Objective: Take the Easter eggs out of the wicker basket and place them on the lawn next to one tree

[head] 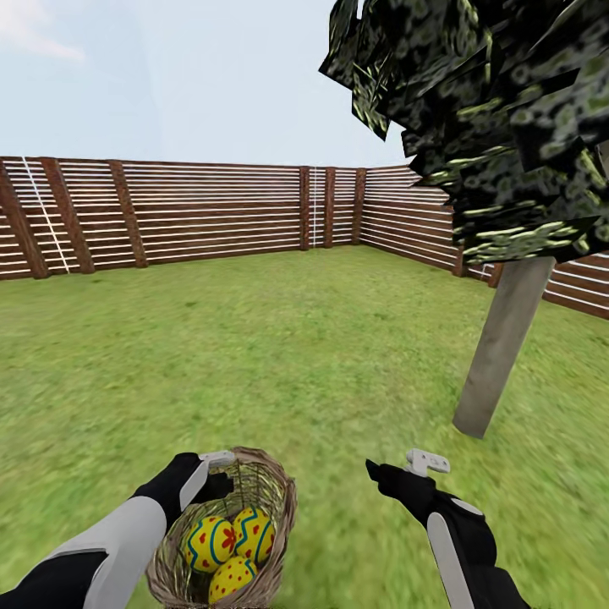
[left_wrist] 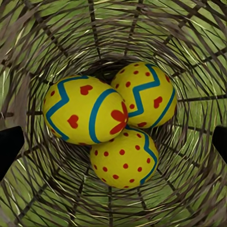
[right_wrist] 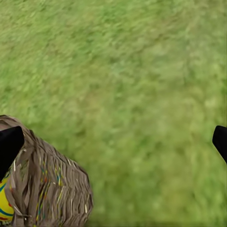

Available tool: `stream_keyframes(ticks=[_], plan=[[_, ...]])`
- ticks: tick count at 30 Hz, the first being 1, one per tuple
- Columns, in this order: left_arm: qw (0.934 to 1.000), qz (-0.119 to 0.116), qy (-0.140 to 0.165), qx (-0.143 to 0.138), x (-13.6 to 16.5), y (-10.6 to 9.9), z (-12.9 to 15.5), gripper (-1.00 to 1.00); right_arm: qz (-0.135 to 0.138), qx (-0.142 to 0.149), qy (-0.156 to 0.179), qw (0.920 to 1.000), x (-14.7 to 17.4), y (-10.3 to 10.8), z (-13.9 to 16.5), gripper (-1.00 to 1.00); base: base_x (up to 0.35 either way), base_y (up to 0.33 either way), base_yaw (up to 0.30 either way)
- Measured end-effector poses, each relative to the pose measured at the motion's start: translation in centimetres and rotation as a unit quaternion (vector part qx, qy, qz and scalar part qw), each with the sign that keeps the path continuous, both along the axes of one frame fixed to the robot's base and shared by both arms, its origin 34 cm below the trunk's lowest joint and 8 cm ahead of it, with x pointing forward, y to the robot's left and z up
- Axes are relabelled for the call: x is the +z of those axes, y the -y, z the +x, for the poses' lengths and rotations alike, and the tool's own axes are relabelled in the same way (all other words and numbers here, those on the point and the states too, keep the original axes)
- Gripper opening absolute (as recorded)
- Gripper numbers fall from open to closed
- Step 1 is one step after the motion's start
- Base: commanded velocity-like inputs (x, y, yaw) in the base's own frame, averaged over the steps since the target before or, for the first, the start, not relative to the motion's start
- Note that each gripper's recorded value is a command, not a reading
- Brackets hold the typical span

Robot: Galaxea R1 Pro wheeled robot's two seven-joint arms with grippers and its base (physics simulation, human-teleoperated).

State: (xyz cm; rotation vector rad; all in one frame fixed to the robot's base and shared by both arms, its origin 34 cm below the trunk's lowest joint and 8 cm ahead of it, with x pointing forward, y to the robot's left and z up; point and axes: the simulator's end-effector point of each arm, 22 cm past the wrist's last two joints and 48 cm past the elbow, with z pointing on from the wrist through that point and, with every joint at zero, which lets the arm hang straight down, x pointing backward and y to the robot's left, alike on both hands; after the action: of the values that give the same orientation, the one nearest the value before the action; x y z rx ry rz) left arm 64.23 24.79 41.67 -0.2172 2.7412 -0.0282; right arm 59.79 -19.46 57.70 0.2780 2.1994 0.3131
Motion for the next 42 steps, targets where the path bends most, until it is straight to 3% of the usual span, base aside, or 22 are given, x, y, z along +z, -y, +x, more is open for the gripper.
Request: stream_keyframes(ticks=[20, 36, 42], plan=[[0.9989, -0.014, -0.045, -0.008, -5.1, 0.9, -3.0, 1.00, 0.001, 0.001, 0.000, 1.0000, -4.5, -0.1, -1.1, 1.00, 0.000, 0.000, 0.000], [0.9984, -0.015, -0.053, -0.013, -8.7, 1.4, -4.1, 1.00, 0.001, 0.001, -0.004, 1.0000, -8.1, -0.1, -2.0, 1.00, 0.000, 0.000, 0.000], [0.9976, -0.030, -0.059, -0.019, -9.5, 2.2, -4.3, 1.00, 0.001, 0.001, -0.012, 0.9999, -8.9, -0.1, -2.0, 1.00, 0.000, 0.000, 0.000]])
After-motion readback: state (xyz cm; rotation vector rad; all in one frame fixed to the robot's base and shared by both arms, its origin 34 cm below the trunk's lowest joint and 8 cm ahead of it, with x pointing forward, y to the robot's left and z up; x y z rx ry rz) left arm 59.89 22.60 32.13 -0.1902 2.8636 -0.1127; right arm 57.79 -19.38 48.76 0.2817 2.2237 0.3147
